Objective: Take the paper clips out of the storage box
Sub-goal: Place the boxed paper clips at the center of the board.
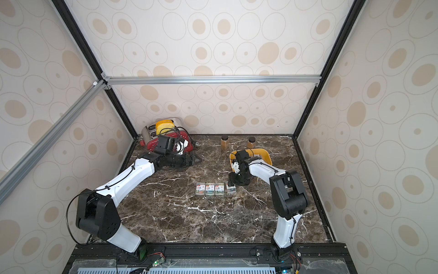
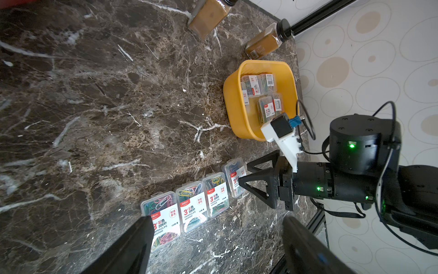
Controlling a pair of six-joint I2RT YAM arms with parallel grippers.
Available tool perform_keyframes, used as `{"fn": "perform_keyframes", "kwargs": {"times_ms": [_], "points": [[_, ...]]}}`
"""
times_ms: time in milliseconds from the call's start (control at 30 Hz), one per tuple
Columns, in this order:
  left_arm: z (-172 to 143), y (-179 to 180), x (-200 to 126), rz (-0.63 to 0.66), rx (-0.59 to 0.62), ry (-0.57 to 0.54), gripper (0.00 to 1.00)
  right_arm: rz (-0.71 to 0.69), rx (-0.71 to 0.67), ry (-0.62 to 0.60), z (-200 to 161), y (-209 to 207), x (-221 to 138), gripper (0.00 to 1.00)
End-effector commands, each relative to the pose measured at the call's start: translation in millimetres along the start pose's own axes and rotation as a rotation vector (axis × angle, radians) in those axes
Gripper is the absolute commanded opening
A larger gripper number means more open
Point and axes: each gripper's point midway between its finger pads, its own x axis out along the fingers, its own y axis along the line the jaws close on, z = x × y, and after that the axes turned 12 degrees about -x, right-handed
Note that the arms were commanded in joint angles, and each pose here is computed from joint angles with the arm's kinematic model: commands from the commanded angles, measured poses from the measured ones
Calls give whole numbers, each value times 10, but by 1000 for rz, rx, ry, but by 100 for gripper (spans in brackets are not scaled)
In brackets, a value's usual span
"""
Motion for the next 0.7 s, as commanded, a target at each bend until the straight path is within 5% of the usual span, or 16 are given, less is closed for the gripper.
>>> {"fn": "perform_keyframes", "kwargs": {"times_ms": [0,667], "points": [[82,-136,-28,-26,31,-13,87,21,4,4,23,0,62,54],[91,-139,-30,-26,34,-13,86,42,123,59,-300,57,154,35]]}}
